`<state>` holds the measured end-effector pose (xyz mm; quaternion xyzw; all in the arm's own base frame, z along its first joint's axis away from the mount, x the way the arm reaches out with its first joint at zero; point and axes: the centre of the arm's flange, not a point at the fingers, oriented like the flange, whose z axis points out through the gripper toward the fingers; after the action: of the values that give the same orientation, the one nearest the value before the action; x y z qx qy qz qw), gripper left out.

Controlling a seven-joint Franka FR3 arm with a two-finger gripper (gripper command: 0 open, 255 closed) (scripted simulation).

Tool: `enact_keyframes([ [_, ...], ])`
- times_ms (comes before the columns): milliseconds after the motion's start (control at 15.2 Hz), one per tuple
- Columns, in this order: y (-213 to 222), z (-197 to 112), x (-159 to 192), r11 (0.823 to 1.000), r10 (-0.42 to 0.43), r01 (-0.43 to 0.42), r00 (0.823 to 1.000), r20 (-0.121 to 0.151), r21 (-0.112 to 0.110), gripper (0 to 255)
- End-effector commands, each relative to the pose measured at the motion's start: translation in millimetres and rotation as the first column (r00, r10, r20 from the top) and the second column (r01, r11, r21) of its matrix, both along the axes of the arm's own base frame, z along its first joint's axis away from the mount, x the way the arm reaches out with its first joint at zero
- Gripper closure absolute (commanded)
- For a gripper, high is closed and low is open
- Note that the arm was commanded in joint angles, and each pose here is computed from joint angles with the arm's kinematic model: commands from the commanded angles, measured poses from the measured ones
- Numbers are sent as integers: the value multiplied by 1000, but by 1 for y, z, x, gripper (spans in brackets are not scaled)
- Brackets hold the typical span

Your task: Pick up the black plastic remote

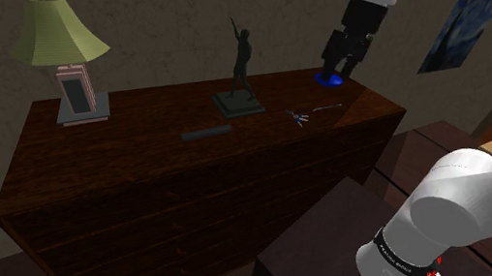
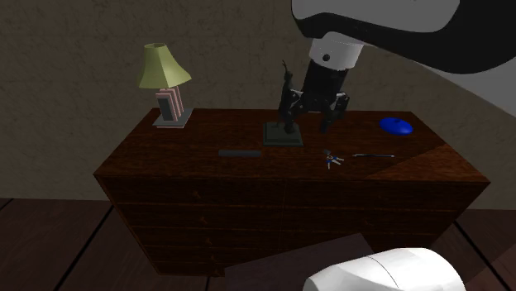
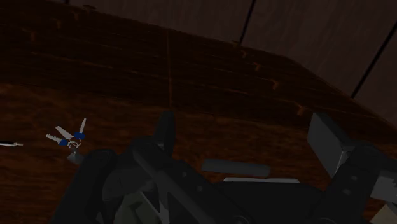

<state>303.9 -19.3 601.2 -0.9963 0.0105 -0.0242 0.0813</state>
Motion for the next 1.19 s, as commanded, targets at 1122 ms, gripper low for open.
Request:
enact_keyframes([
  [1122,18,-129,183,852,517,-512,856,20,-113,0],
])
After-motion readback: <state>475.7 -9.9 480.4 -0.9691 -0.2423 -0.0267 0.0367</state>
